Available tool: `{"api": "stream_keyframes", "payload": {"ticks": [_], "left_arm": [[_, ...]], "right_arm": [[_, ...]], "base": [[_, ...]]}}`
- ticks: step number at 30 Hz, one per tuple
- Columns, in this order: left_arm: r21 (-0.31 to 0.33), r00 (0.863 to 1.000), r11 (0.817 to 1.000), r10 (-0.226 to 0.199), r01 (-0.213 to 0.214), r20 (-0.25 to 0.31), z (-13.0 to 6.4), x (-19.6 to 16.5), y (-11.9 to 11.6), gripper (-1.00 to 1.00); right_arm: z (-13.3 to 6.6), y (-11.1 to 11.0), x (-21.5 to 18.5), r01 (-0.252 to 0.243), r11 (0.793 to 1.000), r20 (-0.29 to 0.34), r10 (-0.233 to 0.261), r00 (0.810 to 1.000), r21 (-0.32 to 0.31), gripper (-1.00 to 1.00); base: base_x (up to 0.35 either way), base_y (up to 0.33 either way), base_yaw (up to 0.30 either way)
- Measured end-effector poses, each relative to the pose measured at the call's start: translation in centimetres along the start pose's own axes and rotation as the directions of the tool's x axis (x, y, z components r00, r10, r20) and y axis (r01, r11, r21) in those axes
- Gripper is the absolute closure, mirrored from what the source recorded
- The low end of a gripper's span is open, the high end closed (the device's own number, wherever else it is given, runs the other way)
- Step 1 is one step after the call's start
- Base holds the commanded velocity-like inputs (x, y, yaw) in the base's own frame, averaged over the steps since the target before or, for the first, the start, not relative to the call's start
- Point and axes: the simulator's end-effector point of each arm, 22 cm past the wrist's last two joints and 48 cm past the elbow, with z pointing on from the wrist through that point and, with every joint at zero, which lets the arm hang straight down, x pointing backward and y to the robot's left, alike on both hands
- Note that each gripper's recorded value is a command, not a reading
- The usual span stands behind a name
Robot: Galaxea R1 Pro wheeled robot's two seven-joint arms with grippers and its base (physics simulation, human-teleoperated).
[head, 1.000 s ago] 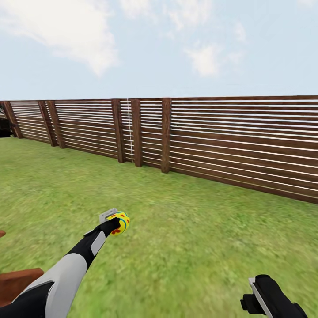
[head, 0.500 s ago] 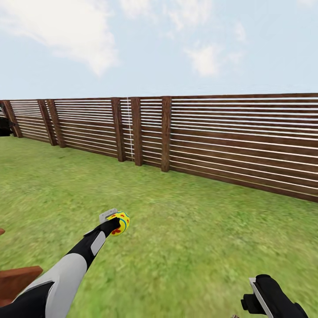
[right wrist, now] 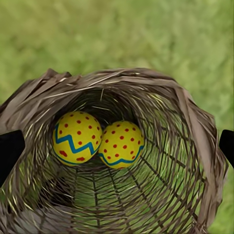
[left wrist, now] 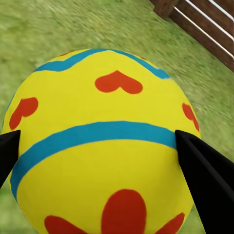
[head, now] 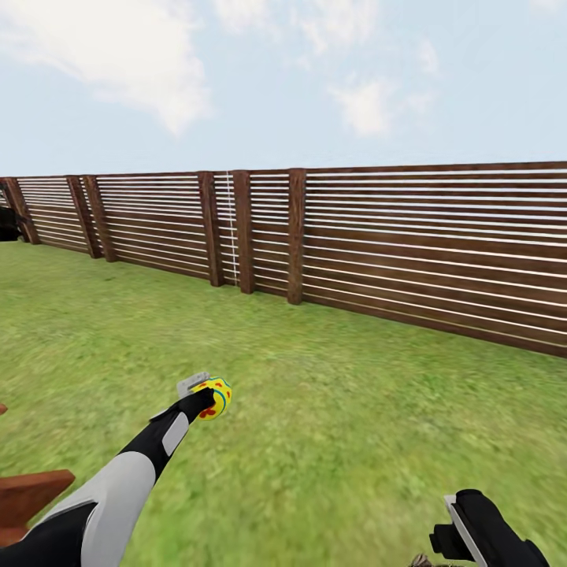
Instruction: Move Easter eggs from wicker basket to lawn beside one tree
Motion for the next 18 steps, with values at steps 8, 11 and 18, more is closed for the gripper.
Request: {"api": "stream_keyframes", "payload": {"ticks": [8,11,18], "left_arm": [[0.000,1.000,1.000,0.000,0.000,0.000,0.6,1.3,0.6,1.00],[0.000,1.000,1.000,0.000,0.000,0.000,0.8,1.8,0.9,1.00],[0.009,1.000,1.000,-0.003,0.003,-0.004,1.3,3.3,0.7,1.00]], "right_arm": [[1.4,0.4,0.5,0.002,1.000,0.000,-0.002,1.000,-0.001,-1.00],[2.0,0.5,0.7,0.002,1.000,0.000,-0.002,1.000,-0.001,-1.00],[3.3,0.7,1.1,0.000,1.000,0.001,0.000,1.000,-0.001,-1.00]], "base": [[0.000,0.000,0.000],[0.000,0.000,0.000],[0.000,0.000,0.000]]}}
